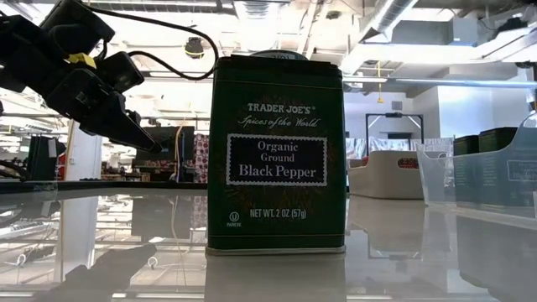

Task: Sort spices by type
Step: Put the bottom left black seasoning can into the white transparent bin

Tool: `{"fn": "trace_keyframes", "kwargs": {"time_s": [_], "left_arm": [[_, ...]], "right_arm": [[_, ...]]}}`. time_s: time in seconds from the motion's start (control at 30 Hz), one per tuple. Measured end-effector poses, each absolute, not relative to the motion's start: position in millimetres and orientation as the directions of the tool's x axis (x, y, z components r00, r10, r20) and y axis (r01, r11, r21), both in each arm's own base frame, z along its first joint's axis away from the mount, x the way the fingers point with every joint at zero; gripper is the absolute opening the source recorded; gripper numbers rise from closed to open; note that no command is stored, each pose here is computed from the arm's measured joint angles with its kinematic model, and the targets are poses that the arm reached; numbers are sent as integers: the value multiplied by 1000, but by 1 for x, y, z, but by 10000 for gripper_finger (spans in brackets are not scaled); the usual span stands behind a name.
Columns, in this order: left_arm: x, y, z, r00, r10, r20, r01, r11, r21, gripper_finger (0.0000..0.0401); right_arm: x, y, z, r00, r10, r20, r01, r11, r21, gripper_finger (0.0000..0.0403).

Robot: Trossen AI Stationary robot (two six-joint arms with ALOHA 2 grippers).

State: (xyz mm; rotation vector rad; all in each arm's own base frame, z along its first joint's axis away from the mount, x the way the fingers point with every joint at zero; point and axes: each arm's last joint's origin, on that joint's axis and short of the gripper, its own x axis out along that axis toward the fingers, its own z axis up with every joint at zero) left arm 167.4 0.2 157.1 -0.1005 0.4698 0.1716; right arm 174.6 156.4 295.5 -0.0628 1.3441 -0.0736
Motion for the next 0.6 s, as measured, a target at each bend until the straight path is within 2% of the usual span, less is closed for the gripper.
{"fn": "trace_keyframes", "kwargs": {"time_s": [0.3, 0.6], "left_arm": [[167, 0, 157, 878, 141, -458, -192, 979, -67, 183], [167, 0, 157, 877, 141, -459, -195, 978, -73, 183]], "right_arm": [[171, 135, 253, 319, -21, -947, 32, 999, -11, 148], [174, 122, 222, 265, -30, -964, 32, 999, -22, 148]]}}
